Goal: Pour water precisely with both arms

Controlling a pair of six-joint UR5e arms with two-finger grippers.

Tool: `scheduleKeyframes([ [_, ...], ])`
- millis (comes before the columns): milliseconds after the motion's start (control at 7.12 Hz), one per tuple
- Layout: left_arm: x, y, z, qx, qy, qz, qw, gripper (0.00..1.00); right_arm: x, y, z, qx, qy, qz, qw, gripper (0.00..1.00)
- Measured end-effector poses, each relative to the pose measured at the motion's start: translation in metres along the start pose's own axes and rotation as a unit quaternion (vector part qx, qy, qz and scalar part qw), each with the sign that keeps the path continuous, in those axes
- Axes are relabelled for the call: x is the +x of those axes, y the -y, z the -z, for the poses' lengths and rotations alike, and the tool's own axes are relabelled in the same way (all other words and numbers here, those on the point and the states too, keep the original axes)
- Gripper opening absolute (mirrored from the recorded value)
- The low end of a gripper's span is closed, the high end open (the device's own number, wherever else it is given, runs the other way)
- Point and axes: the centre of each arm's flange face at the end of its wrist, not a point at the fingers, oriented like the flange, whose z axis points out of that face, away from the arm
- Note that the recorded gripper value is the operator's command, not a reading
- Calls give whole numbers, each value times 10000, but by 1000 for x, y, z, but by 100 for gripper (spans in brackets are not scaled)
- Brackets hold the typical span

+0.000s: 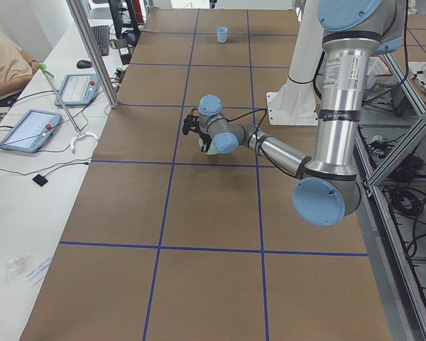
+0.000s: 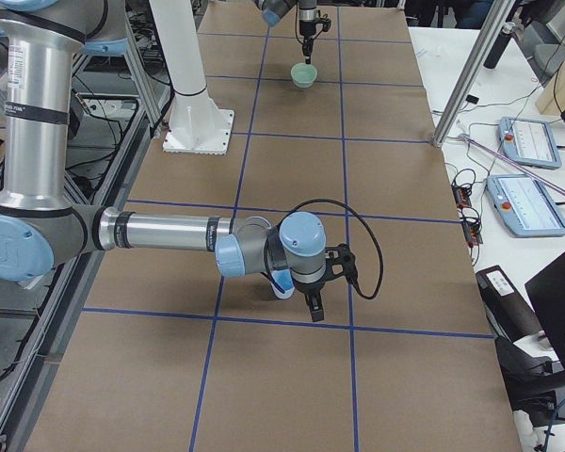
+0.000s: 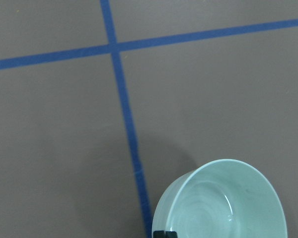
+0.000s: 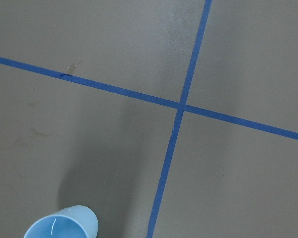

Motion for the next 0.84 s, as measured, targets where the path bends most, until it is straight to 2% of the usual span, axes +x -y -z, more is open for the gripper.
scheduleKeyframes([
  [281, 79, 29, -6, -88, -161, 239, 9995, 0, 0, 0, 0, -5, 6, -11, 10000, 100],
  [562, 169, 44, -34, -151, -355, 444, 9983, 0, 1, 0, -1, -8, 8, -16, 10000, 100],
  [842, 243, 53, -66, -123, -413, 587, 9973, 0, 0, 1, 0, 1, 8, -10, 10000, 100],
])
